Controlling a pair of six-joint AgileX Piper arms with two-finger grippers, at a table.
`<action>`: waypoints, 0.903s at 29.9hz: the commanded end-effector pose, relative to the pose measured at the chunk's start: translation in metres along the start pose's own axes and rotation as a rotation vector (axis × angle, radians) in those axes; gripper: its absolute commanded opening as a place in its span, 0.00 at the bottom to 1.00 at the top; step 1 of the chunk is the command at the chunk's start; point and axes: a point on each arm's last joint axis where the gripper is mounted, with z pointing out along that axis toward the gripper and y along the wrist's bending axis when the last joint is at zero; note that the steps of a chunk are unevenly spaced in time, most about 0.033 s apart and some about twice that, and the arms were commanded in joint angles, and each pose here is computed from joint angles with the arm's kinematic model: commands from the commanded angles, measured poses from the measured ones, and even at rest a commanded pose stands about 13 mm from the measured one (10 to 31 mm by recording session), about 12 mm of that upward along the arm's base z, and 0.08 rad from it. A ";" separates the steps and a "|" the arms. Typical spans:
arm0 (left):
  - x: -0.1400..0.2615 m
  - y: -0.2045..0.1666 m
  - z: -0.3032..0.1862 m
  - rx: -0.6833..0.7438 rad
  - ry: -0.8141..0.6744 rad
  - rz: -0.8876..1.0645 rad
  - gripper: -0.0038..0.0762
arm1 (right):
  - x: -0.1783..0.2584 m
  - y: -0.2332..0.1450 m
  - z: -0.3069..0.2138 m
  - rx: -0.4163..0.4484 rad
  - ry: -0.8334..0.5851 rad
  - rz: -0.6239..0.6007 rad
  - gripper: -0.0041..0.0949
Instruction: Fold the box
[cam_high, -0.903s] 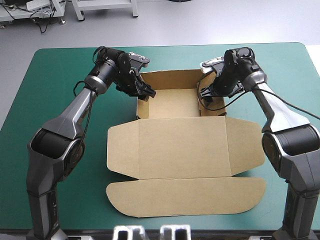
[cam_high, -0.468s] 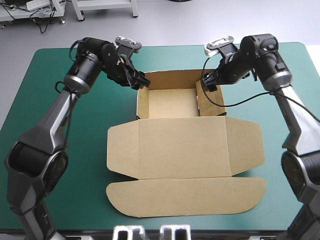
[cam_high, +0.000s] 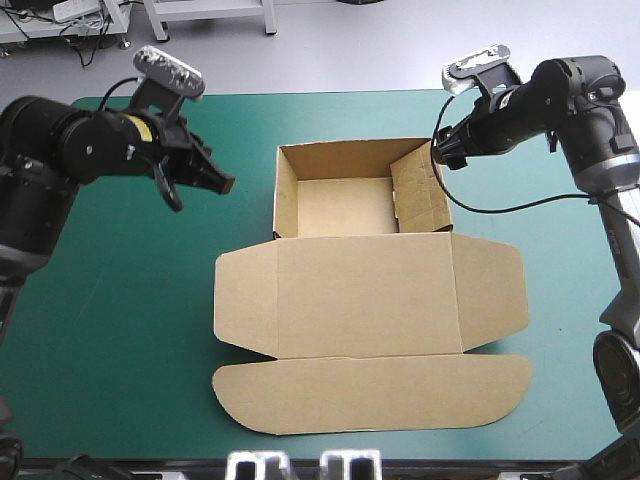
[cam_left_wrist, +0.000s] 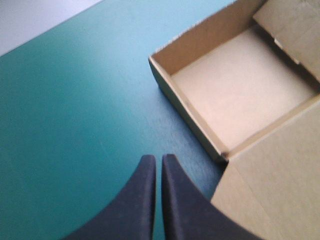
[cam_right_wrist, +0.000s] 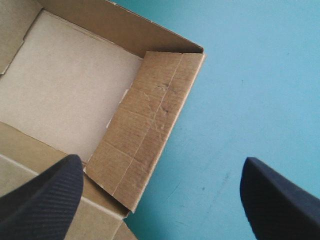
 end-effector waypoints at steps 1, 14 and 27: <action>0.037 -0.010 -0.012 0.030 0.082 -0.011 0.04 | -0.003 -0.003 -0.008 -0.007 -0.034 0.006 0.81; 0.132 -0.030 0.035 0.057 0.377 -0.113 0.04 | 0.001 -0.013 0.102 -0.094 0.167 0.054 0.77; 0.127 -0.029 0.037 0.052 0.325 -0.118 0.04 | 0.003 -0.015 0.142 -0.137 0.214 0.067 0.22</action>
